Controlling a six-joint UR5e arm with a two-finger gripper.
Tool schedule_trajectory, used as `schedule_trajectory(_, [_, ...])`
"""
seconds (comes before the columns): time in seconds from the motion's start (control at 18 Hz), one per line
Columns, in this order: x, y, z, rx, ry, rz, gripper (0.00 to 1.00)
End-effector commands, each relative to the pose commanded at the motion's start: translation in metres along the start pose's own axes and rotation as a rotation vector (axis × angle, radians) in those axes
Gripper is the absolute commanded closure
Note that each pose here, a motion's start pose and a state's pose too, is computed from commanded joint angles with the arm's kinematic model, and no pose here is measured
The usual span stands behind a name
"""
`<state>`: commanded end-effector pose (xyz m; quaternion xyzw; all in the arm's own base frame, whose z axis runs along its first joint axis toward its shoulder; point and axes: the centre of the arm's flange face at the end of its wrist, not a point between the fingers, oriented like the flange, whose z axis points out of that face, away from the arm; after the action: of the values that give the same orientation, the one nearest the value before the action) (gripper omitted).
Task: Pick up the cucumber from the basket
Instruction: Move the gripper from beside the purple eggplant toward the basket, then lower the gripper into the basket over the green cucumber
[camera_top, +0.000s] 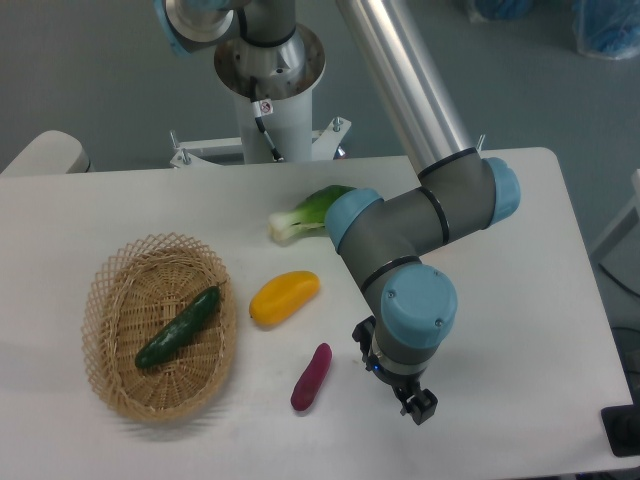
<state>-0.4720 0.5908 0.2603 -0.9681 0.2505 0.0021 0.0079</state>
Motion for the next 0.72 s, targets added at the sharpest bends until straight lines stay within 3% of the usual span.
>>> schedule_trajectory(0.28, [0.012, -0.016, 0.000, 0.007, 0.009, -0.087, 0.00])
schedule_trajectory(0.44, [0.028, -0.037, -0.005, 0.002, 0.010, -0.074, 0.00])
schedule_trajectory(0.72, [0.079, -0.070, -0.012, -0.002, 0.036, -0.125, 0.00])
